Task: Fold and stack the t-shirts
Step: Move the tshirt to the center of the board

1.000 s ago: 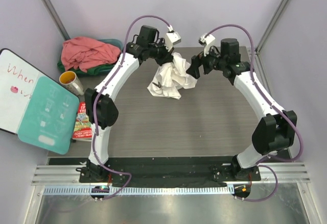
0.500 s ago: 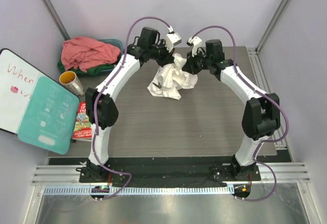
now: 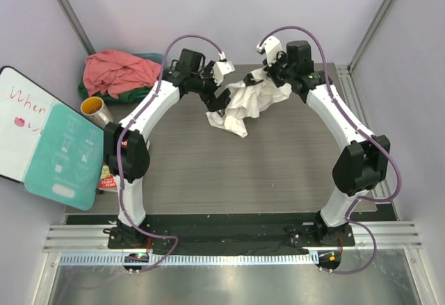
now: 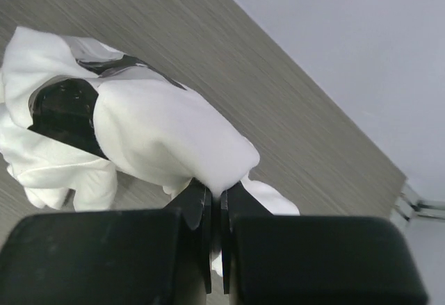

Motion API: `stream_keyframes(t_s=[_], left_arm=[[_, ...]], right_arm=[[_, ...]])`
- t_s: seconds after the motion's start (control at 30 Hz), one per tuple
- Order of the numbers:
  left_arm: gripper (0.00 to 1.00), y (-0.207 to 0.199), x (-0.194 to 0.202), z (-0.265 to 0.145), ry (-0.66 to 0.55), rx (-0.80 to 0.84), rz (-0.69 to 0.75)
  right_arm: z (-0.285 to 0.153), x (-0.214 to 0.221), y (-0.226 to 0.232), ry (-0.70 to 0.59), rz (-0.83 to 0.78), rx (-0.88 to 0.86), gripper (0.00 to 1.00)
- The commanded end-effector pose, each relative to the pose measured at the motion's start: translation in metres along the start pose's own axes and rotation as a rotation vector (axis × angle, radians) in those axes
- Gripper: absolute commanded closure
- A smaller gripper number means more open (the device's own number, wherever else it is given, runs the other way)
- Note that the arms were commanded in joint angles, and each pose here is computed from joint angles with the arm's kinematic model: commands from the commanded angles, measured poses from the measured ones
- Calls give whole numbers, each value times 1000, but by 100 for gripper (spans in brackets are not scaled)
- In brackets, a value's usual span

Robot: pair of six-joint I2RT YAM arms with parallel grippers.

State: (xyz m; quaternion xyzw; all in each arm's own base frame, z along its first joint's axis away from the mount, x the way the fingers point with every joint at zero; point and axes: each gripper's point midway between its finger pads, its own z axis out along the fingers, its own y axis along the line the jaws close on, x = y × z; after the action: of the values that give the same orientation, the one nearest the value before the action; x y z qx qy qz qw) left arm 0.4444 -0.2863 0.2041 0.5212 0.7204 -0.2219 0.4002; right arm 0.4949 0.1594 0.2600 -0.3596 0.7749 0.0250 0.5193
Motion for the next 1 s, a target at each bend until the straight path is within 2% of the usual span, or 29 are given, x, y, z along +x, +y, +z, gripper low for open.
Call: stream_keyframes(t_s=[0.0, 0.17, 0.27, 0.53, 0.63, 0.8, 0.97], left_arm=[[0, 7, 25, 2, 26, 27, 43], [0, 24, 70, 48, 100, 4, 37], [0, 35, 81, 69, 114, -17, 40], [0, 47, 59, 100, -9, -49, 78], [0, 54, 45, 104, -65, -79, 41], [0, 54, 34, 107, -106, -70, -5], [0, 44, 42, 123, -102, -38, -6]], right_arm=[[-47, -36, -38, -65, -125, 162, 99], [-58, -39, -47, -56, -151, 207, 99], [-64, -39, -49, -51, -174, 214, 99], [-69, -35, -47, -29, -179, 205, 99], [-68, -31, -44, -15, -177, 190, 99], [-66, -25, -41, 2, -188, 178, 99], [-64, -26, -42, 0, -191, 175, 99]])
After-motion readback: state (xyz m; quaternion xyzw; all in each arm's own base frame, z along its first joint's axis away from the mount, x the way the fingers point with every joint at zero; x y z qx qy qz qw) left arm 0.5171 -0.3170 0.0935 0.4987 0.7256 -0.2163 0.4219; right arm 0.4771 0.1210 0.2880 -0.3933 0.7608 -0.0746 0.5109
